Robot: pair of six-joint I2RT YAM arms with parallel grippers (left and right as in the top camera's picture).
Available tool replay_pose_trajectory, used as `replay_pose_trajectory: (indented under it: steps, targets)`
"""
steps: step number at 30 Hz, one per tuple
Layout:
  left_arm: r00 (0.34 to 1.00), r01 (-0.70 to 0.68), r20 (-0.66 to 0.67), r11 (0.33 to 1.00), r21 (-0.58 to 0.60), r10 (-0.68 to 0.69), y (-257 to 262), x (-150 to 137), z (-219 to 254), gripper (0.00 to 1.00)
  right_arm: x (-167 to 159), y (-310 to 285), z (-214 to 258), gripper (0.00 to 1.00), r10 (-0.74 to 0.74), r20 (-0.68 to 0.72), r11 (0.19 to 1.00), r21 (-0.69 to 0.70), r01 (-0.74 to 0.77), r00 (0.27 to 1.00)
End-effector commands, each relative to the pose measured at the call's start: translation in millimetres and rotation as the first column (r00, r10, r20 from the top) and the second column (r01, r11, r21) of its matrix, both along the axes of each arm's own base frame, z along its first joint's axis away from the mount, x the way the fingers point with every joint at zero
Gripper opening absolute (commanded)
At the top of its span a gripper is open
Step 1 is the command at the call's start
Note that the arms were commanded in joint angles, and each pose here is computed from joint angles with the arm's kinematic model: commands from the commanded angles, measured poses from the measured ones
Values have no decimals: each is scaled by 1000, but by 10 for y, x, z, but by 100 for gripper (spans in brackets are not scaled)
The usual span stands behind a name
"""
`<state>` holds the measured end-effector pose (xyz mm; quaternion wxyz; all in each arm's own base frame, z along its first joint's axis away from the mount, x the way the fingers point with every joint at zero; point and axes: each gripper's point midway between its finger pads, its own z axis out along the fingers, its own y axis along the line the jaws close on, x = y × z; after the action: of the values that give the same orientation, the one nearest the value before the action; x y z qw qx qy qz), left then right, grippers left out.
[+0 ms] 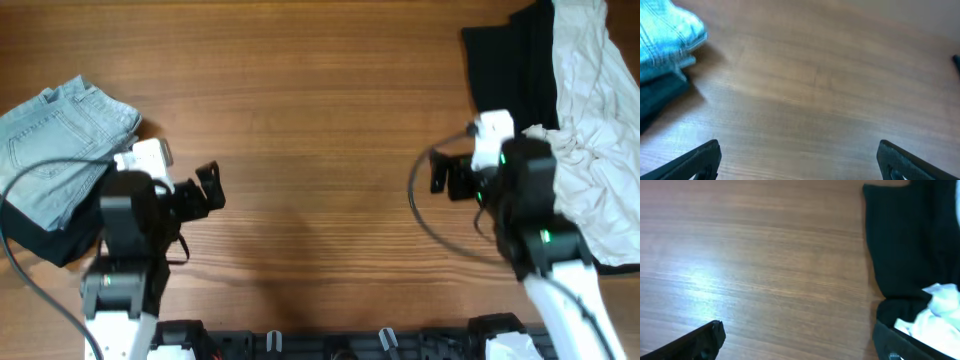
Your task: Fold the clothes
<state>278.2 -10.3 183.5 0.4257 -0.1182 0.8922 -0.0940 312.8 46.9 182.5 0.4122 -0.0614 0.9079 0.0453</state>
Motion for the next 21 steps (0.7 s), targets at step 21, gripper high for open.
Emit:
replay_pose_trajectory:
  steps: [21]
  targets:
    - [996,0,-93,1000,-8,-1,1,169,-71,100,-25,-1451,-1628,66,-634,-437,768,-256,588,638]
